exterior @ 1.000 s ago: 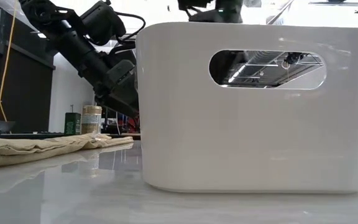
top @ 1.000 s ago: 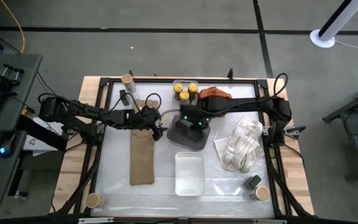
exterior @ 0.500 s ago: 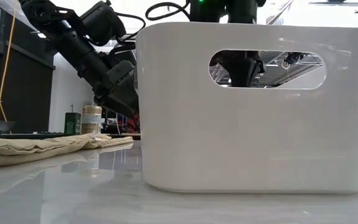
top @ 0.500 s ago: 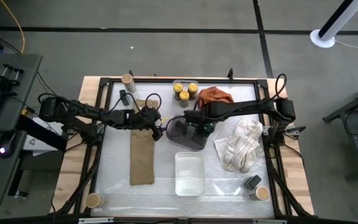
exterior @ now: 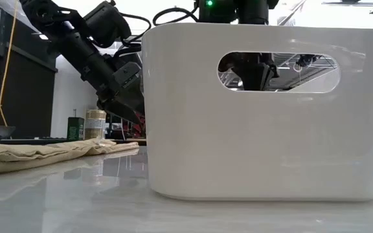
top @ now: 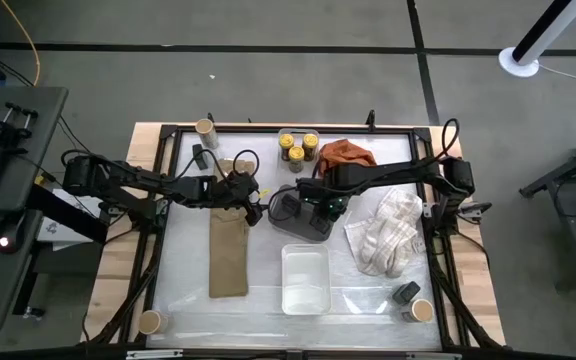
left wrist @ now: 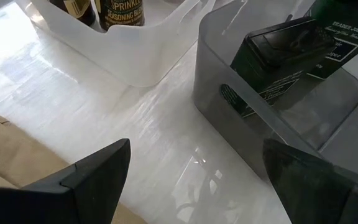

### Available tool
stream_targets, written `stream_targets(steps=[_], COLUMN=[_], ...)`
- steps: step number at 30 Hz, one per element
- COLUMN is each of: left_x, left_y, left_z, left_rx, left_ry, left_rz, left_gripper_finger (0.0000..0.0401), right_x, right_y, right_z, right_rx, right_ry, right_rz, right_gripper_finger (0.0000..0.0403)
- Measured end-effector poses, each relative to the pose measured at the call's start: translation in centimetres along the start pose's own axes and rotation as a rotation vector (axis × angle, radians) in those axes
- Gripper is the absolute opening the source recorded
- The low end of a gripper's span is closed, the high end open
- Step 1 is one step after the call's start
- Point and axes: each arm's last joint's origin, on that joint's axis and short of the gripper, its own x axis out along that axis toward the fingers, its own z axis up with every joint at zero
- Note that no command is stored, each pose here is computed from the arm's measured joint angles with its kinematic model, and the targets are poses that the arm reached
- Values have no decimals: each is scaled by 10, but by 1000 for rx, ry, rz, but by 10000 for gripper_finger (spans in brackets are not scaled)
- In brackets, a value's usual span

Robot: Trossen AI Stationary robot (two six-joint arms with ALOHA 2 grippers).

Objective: Sort spices by type
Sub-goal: Adjust the black seasoning cans in the black bin

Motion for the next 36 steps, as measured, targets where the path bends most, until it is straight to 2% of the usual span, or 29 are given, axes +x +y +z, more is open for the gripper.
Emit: stream_targets(steps=[10, 25, 36], left_x=[0, 0, 0], left_y=[-1, -1, -1], left_z=[2, 2, 2], left_rx=[-31, -57, -57], left_ry=[-17, -18, -18], left_rz=[-7, -8, -7], left_gripper_finger=[349, 349, 349], right_x=[10, 10, 5], right_y=[1, 3, -17], right_z=[6, 16, 16], right_rx=[-3, 32, 27], right_ry=[-6, -68, -39], right_rz=[-13, 61, -35], right_gripper_finger=[0, 0, 0])
